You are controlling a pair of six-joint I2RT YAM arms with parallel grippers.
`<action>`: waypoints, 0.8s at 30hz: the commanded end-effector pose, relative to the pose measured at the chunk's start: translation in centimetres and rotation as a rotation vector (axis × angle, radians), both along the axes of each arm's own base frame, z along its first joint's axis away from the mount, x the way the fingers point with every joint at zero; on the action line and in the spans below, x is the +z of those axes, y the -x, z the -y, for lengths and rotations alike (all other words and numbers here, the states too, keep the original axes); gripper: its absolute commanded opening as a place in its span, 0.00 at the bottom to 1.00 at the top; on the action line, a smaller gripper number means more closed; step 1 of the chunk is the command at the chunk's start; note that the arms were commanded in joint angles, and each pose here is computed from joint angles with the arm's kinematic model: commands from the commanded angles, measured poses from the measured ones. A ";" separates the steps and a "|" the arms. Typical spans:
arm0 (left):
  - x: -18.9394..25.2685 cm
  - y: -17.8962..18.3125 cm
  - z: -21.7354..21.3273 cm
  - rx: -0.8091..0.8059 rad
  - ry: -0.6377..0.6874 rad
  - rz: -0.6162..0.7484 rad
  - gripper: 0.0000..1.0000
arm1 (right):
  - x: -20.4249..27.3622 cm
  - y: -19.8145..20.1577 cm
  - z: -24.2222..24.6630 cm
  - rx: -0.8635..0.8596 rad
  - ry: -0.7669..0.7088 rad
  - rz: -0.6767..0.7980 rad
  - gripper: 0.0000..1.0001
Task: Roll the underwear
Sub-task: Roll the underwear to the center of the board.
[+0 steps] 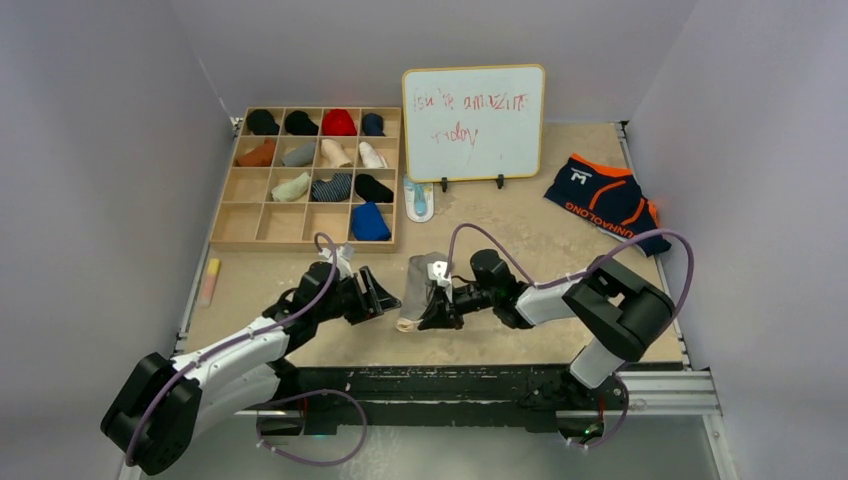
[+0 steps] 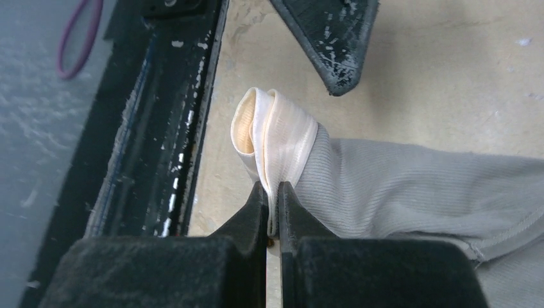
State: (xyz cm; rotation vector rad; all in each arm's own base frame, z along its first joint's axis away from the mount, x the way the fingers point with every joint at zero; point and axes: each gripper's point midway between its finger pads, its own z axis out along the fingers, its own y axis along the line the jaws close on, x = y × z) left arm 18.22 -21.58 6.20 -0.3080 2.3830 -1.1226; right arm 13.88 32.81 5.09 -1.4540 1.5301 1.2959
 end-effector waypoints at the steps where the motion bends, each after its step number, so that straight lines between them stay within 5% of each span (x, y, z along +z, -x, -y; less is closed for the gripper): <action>1: 1.6 -1.1 0.6 -0.053 -0.007 0.101 0.60 | 1.8 0.2 -0.2 -0.034 -0.059 -0.215 0.00; 10: 2.9 -1.6 1.7 -0.125 0.007 0.174 0.60 | 1.6 -0.7 0.8 -0.162 -0.075 -0.447 0.00; 24: 2.8 -0.1 2.5 -0.257 0.027 0.205 0.64 | -2.7 -0.6 2.4 -0.319 0.129 -0.706 0.00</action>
